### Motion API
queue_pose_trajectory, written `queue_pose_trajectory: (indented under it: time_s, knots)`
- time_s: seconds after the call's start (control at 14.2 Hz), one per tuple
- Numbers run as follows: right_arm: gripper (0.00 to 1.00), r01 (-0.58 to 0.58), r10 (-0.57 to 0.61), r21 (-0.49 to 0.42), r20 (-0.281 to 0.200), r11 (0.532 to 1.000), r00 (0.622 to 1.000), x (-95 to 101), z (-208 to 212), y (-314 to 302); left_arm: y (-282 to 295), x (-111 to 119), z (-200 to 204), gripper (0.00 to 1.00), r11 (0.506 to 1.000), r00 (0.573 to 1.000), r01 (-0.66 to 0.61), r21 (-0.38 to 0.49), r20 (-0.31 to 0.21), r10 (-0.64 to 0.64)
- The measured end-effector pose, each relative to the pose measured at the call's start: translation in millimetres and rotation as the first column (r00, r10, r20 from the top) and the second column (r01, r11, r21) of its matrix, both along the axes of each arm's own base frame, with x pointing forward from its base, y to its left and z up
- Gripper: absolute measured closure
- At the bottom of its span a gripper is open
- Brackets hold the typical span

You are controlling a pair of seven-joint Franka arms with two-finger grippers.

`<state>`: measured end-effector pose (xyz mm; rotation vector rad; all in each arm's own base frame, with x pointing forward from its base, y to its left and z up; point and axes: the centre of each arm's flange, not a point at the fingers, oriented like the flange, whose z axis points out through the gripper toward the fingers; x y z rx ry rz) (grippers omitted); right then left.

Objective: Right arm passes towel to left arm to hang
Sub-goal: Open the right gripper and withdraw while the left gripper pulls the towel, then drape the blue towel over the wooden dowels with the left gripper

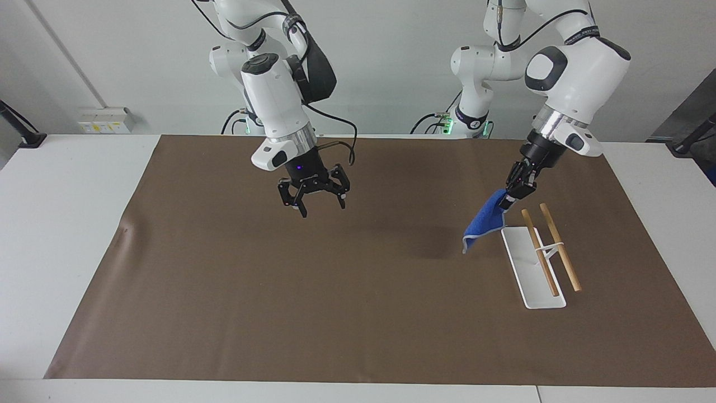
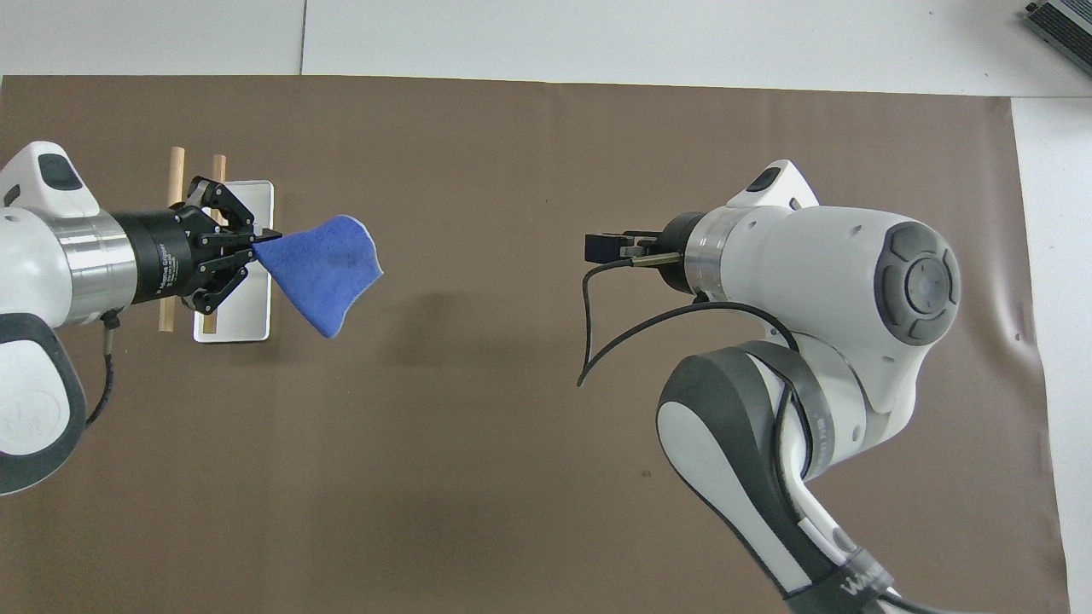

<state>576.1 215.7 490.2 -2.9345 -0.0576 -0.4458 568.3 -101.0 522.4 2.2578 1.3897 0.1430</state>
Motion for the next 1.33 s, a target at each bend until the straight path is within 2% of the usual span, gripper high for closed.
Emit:
queue_pose_trajectory:
  time_s: [0.21, 0.42, 0.63, 0.84, 1.12, 1.33]
  knots:
    - [0.00, 0.035, -0.040, -0.075, -0.069, 0.997, 0.997, 0.5, 18.9, -37.9, 28.7, 29.1, -17.9, 0.98, 0.991, 0.994, 0.098, 0.092, 0.043, -0.102]
    - [0.00, 0.073, -0.082, -0.137, -0.065, 0.988, 0.995, -6.8, 53.8, -72.8, 64.2, 41.3, -30.3, 0.98, 0.986, 0.993, 0.105, 0.128, 0.049, -0.112]
    - [0.00, 0.126, -0.143, -0.180, -0.088, 0.976, 0.986, -11.0, 76.5, -111.6, 125.1, 43.4, -37.4, 0.98, 0.992, 0.999, 0.008, 0.125, 0.036, -0.013]
    - [0.00, 0.152, -0.178, -0.197, -0.121, 0.969, 0.976, -11.5, 108.0, -147.7, 174.5, 40.6, -41.3, 0.98, 0.992, 0.994, -0.111, 0.054, 0.029, 0.110]
    - [0.00, 0.135, -0.175, -0.219, -0.175, 0.966, 0.969, -19.6, 142.3, -188.3, 209.3, 35.2, -41.8, 0.98, 0.970, 0.970, -0.242, 0.003, 0.000, 0.242]
    - [0.00, 0.142, -0.185, -0.194, -0.225, 0.971, 0.957, -28.1, 156.9, -214.4, 224.0, 30.5, -46.2, 0.98, 0.963, 0.963, -0.270, -0.003, -0.019, 0.270]
